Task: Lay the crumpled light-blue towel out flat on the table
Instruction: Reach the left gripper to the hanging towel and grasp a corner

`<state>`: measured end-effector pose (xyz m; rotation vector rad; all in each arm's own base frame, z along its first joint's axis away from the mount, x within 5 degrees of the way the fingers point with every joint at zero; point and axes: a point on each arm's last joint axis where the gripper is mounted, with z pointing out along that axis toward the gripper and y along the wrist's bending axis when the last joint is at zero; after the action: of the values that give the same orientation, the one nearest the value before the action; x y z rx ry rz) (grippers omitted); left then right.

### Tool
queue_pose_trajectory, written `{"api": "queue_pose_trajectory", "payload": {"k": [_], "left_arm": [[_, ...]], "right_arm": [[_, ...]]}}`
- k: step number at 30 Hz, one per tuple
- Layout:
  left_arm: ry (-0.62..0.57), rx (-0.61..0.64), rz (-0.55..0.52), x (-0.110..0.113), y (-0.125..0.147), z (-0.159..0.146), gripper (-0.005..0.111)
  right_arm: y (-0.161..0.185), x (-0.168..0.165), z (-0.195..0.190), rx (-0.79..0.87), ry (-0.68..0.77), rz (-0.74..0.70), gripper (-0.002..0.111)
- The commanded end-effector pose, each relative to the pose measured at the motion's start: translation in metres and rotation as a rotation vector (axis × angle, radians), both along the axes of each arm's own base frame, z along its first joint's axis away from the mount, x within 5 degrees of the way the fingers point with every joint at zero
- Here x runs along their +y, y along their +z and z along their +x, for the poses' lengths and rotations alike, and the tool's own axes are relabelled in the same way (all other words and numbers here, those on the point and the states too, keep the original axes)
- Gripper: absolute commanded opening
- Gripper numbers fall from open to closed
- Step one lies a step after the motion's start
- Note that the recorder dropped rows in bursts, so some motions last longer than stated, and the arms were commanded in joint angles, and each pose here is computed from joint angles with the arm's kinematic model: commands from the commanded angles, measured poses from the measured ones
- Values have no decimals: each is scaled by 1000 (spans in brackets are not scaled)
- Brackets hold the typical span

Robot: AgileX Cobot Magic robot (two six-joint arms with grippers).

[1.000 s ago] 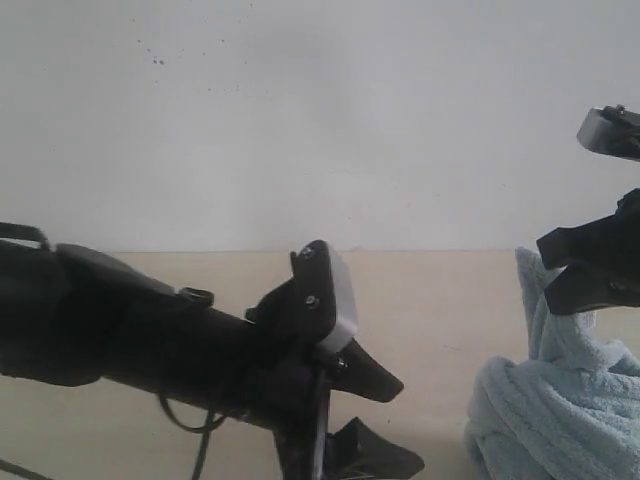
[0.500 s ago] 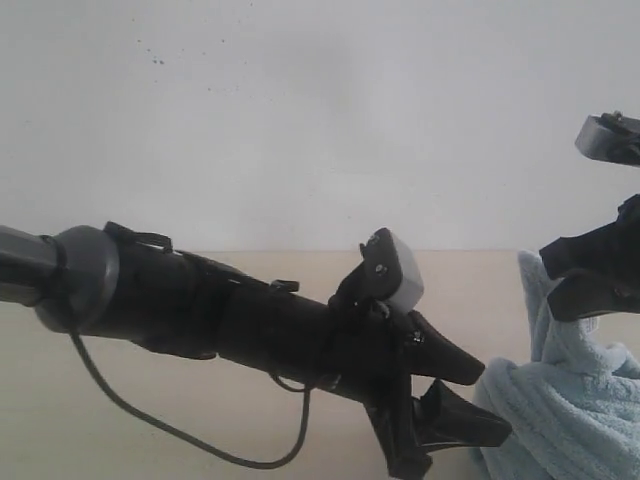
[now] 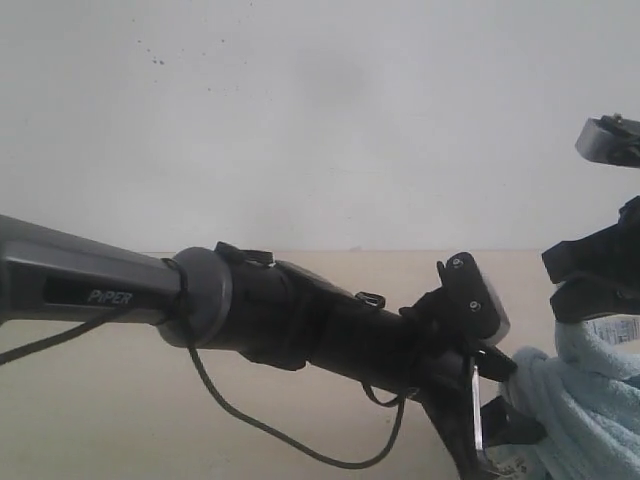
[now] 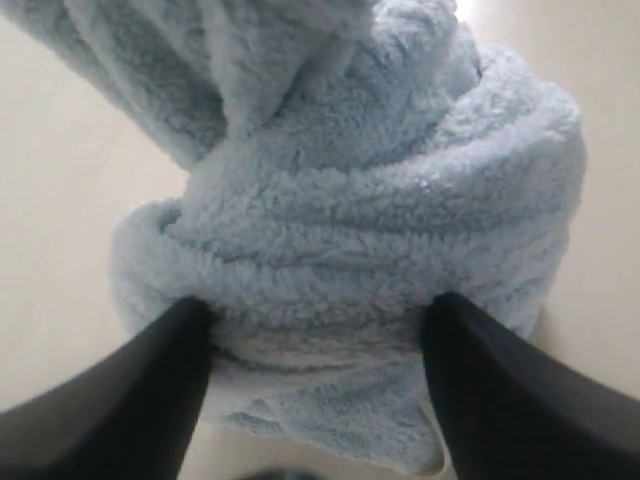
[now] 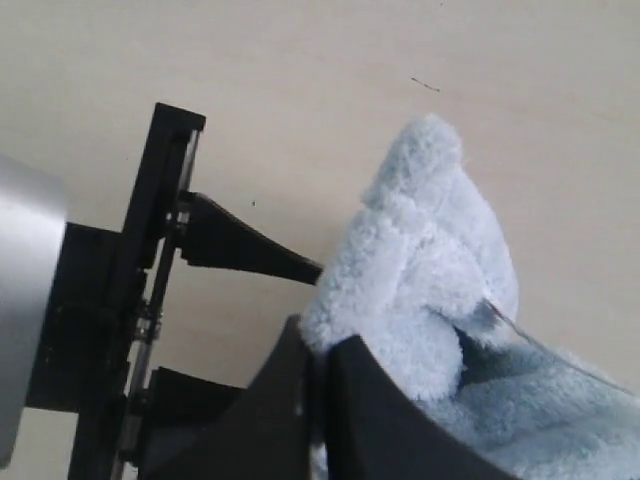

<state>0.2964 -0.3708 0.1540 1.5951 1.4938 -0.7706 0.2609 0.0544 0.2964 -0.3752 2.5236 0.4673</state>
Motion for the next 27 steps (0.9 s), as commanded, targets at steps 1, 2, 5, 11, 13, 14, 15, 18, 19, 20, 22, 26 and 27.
{"api": "queue_pose_trajectory", "payload": {"k": [1,2,5,11,13,14,15,18,19,20,22,26,27], "left_arm": [[72,124,-72,-11,4,-5,59],[105,172,-92,-11,6,-4,59],[251,355,-109,-9,2,2,59],[268,381,-71,-13,-22,4,45],[276,376,-69,-13,-22,5,4],[274,372,-70,-13,-21,5,5],[276,375,-71,-13,-21,5,4],[303,376,-84,-10,-13,8,4],[333,381,-84,-7,-7,10,4],[354,371,-75,-4,-3,11,4],[417,326,-42,7,11,14,4],[569,171,45,46,32,14,4],[610,136,62,59,36,12,4]], "right_arm": [[2,-1,0,-9,-2,1,0],[2,-1,0,-11,-3,1,0],[2,-1,0,-17,-7,1,0],[2,-1,0,-17,-7,1,0],[2,-1,0,-17,-6,-1,0],[2,-1,0,-17,-5,-4,0],[2,-2,0,-17,-4,-10,0],[1,-4,1,-28,-10,-35,0],[1,-6,2,-37,-25,-51,0],[1,-8,4,-48,-51,-75,0],[1,-16,8,-74,-116,-136,0],[3,-39,14,-140,-282,-331,0],[4,-45,15,-157,-328,-379,0]]}}
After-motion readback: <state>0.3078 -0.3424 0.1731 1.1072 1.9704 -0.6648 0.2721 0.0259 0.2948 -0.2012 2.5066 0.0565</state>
